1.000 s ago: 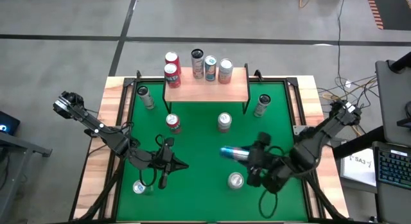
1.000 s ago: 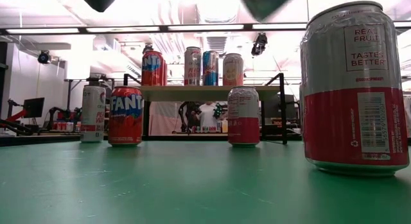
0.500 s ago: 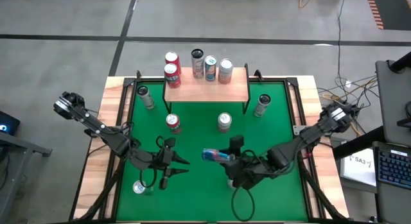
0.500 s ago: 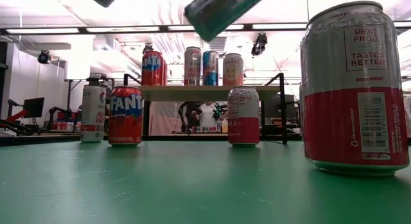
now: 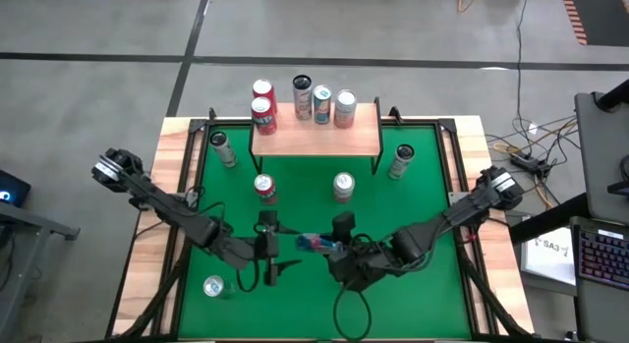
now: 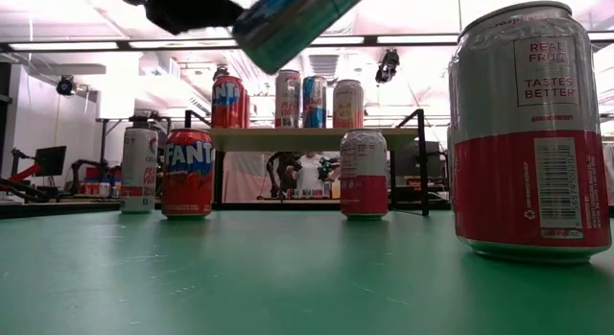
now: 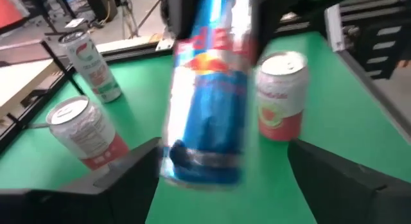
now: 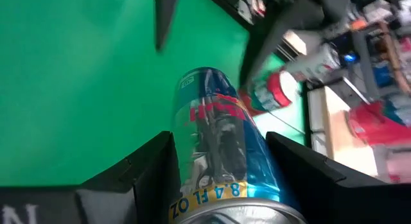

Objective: Place canned beverage on shelf
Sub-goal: Put the right blue soda can on the shelf aligned with other blue soda cans

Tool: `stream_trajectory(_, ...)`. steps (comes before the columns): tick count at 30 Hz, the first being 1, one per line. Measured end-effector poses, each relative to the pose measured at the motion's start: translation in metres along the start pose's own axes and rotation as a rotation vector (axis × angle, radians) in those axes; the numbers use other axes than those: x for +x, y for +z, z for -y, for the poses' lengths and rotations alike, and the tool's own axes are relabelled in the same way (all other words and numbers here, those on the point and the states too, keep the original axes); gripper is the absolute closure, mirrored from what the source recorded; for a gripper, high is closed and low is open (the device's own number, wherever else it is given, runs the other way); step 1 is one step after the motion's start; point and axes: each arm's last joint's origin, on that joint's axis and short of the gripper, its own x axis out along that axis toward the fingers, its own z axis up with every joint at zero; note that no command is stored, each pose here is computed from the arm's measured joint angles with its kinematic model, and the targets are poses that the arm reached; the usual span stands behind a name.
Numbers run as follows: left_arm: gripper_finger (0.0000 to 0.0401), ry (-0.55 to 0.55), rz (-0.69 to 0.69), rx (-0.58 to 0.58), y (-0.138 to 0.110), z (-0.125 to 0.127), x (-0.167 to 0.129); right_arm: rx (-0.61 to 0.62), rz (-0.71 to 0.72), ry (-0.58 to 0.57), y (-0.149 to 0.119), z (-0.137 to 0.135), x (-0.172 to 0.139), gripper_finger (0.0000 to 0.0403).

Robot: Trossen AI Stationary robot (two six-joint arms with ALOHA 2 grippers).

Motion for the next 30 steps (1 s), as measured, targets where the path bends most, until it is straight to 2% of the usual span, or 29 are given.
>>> stream_trajectory(13,0.0090,0.043,-0.036,0.009,-0.012,-0.003,0.020,-0.071,0.017,0.035,0.018,0.009,0.021,0.0179)
stream_trajectory(16,0.0119,0.078,-0.026,0.007,-0.011,-0.003,0.020,-0.094,0.024,0.027,0.022,0.011,0.020,0.0179)
stream_trajectory(20,0.0188,0.105,-0.019,0.023,-0.010,-0.003,0.019,-0.106,0.033,0.031,0.026,0.015,0.017,0.0179)
stream_trajectory(23,0.0190,0.105,-0.016,0.021,-0.010,-0.003,0.019,-0.104,0.037,0.033,0.028,0.017,0.015,0.0179)
stream_trajectory(27,0.0190,0.119,-0.002,0.003,-0.008,-0.003,0.018,-0.086,0.045,0.019,0.030,0.020,0.014,0.0136)
stream_trajectory(30,0.0190,0.184,-0.010,0.006,-0.010,-0.006,0.019,-0.039,0.074,-0.034,0.037,0.027,0.009,0.0098)
